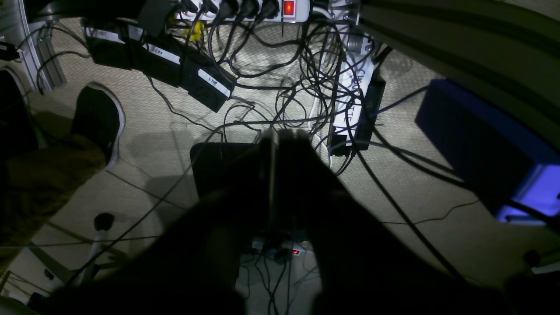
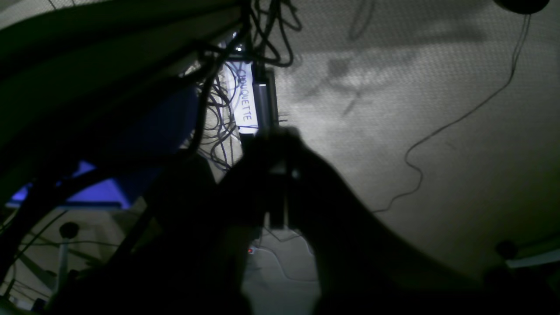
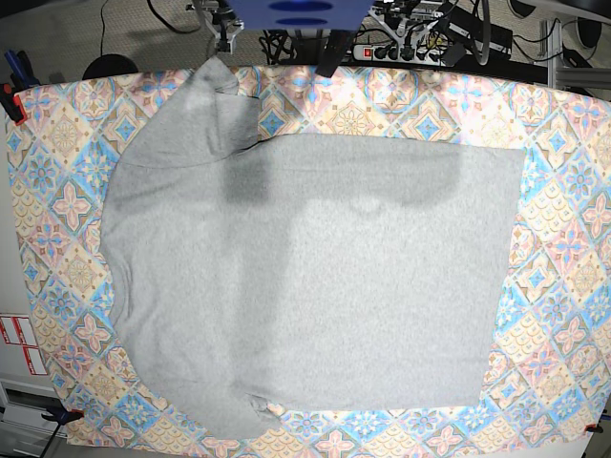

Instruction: Fold the T-shirt properly

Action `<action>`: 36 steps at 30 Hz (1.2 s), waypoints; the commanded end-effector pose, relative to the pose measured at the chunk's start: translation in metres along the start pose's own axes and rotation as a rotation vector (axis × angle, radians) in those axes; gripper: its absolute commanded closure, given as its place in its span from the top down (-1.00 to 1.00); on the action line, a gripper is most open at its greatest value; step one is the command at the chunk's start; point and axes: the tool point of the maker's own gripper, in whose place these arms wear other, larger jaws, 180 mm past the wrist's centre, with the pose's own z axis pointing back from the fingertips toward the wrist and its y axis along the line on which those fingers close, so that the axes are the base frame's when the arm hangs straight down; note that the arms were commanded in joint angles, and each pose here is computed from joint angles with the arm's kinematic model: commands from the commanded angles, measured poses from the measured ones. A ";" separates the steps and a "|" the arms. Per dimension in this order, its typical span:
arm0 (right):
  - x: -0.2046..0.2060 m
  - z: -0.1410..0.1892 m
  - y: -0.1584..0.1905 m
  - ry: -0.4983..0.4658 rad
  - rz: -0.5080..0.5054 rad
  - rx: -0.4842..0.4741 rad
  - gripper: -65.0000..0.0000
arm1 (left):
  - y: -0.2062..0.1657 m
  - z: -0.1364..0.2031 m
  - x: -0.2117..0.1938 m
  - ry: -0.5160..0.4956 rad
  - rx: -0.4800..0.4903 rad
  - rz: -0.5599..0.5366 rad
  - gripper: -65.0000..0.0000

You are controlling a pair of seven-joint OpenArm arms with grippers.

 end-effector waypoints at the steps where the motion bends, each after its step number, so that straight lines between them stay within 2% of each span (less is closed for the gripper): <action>1: -0.003 0.001 0.002 -0.002 -0.006 0.006 -0.99 | 0.002 0.000 -0.002 0.000 0.005 -0.004 -1.00; 16: -0.006 0.001 0.002 0.003 -0.006 0.005 -0.99 | 0.005 0.002 -0.011 0.014 0.010 -0.006 -1.00; 19: -0.031 0.007 -0.001 0.038 -0.006 0.000 -0.99 | 0.011 0.005 -0.030 0.041 0.019 -0.010 -1.00; 24: -0.072 0.019 -0.041 0.098 0.012 -0.058 -0.99 | 0.051 0.015 -0.067 0.091 0.075 -0.032 -1.00; 29: -0.098 0.034 -0.071 0.113 0.032 -0.101 -0.99 | 0.085 0.029 -0.082 0.008 0.120 -0.069 -1.00; 36: -0.107 0.062 -0.109 0.045 0.067 -0.159 -1.00 | 0.118 0.063 -0.079 -0.120 0.150 -0.141 -1.00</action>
